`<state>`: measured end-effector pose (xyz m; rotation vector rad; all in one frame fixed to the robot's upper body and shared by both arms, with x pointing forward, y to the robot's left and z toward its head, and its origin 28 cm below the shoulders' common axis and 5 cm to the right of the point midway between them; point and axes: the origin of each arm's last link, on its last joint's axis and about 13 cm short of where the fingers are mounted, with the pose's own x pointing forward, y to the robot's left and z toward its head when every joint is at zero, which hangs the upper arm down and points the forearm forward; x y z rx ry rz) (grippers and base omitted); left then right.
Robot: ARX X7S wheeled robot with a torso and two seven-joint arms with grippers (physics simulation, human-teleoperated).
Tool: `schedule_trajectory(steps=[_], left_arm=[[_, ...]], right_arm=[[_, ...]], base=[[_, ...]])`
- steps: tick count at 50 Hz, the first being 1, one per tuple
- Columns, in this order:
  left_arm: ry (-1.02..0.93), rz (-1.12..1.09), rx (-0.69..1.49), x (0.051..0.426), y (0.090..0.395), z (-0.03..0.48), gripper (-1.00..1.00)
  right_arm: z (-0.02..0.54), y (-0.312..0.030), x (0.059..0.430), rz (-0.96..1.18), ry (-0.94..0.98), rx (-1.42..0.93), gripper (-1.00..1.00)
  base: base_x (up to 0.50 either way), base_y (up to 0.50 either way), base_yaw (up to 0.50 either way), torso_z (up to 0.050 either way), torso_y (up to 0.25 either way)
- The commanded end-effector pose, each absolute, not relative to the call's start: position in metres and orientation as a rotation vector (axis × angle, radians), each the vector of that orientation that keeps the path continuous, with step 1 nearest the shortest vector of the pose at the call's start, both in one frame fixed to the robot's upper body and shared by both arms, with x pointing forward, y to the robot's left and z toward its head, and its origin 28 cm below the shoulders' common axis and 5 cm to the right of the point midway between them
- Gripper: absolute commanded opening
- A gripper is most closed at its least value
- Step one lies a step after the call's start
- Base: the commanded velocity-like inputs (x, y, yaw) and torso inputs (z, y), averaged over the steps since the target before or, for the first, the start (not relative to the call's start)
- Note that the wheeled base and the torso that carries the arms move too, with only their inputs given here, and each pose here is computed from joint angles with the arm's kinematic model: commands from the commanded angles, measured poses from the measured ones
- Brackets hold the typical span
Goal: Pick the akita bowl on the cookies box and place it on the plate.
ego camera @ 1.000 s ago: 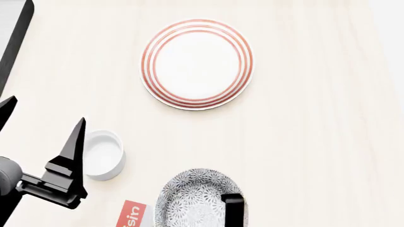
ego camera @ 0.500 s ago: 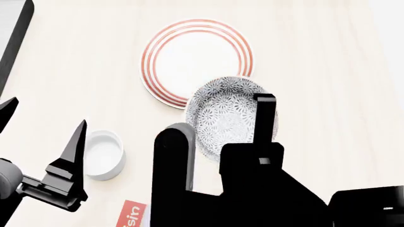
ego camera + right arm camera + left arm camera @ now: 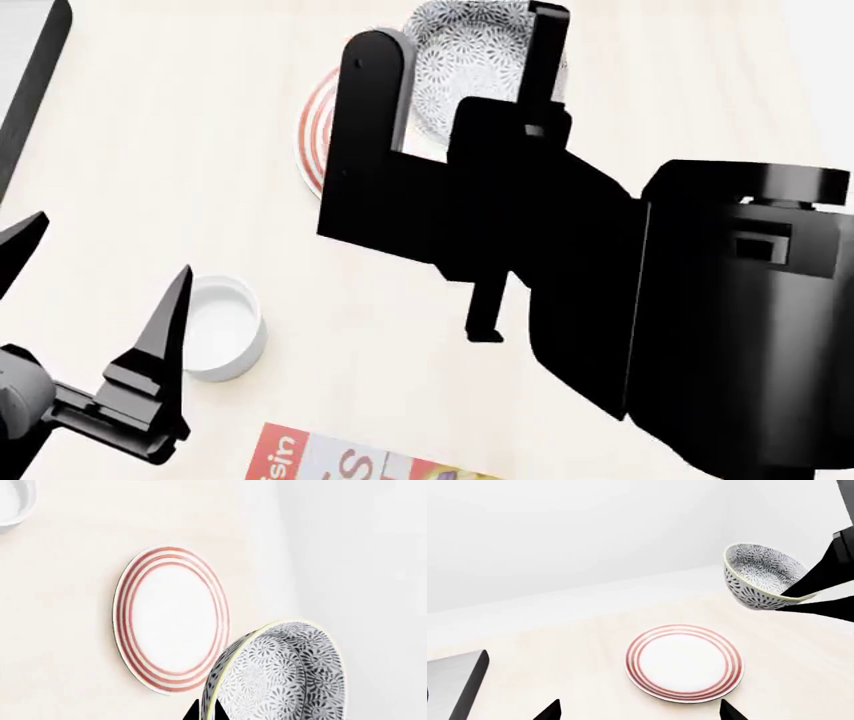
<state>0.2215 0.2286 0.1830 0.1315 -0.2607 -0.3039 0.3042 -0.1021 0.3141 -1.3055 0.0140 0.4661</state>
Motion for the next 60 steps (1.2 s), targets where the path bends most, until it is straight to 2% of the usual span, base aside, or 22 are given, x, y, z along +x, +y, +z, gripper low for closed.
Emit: schedule_trajectory(steps=[1, 28, 54, 60], left_arm=[[-0.293, -0.342, 0.101, 0.219, 0.227, 0.187, 1.0], [-0.304, -0.339, 0.102, 0.219, 0.227, 0.184, 1.0], [-0.308, -0.338, 0.098, 0.222, 0.23, 0.18, 1.0], [-0.318, -0.337, 0.105, 0.221, 0.23, 0.18, 1.0]], right_arm=[[0.329, -0.088, 0.344, 0.424, -0.067, -1.302, -1.0], [0.307, -0.063, 0.401, 0.398, -0.077, -1.252, -1.0], [0.271, -0.05, 0.423, 0.425, -0.066, -1.243, -1.0], [0.271, -0.048, 0.423, 0.434, -0.058, -1.241, -1.0]], base=[[0.0, 0.0, 0.0, 0.0, 0.0], [0.0, 0.0, 0.0, 0.0, 0.001], [0.0, 0.0, 0.0, 0.0, 0.0], [0.0, 0.0, 0.0, 0.005, -0.223]])
